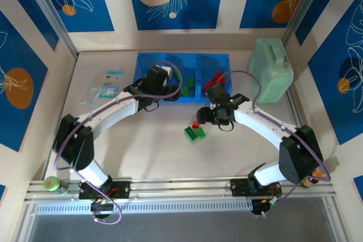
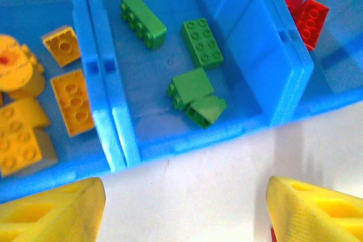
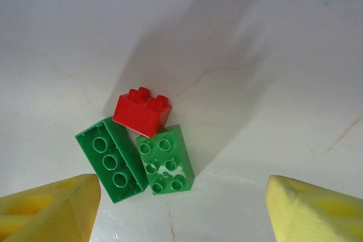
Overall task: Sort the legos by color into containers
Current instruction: Place the lego in the container, then pick up the lego from the center of the table.
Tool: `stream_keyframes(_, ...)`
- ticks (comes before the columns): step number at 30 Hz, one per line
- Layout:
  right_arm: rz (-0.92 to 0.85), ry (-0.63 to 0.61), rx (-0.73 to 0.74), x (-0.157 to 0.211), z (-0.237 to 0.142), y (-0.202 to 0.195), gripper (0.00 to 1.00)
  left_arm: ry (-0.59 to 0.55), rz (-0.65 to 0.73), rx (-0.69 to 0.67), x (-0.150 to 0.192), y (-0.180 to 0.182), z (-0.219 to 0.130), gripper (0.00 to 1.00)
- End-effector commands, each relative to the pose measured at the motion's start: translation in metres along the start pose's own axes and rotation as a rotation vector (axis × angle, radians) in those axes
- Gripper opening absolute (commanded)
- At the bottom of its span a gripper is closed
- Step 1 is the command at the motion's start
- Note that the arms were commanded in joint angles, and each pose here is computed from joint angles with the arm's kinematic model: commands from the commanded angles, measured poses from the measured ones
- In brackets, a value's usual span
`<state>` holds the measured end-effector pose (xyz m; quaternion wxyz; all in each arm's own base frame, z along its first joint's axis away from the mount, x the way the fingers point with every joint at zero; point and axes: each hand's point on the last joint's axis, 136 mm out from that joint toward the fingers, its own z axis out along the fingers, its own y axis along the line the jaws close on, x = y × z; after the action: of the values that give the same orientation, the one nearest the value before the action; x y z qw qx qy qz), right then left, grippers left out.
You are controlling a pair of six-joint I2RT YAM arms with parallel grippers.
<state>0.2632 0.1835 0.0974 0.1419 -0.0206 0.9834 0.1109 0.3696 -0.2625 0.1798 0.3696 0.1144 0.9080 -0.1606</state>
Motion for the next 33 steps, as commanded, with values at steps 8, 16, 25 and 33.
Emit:
stream_keyframes(8,-0.048,0.099,0.075,-0.001,0.034,0.031,0.78,-0.057,-0.07,0.023,0.052,0.015,-0.047,0.74)
stream_keyframes(16,-0.034,0.191,0.167,0.005,0.064,0.031,0.74,-0.01,-0.12,0.0,0.105,0.035,-0.054,0.73)
stream_keyframes(25,-0.031,0.214,0.211,0.007,0.077,0.03,0.55,0.023,-0.159,-0.021,0.14,0.049,-0.053,0.72)
stream_keyframes(33,-0.04,0.192,0.225,0.002,0.072,0.031,0.32,0.031,-0.153,-0.029,0.143,0.05,-0.052,0.71)
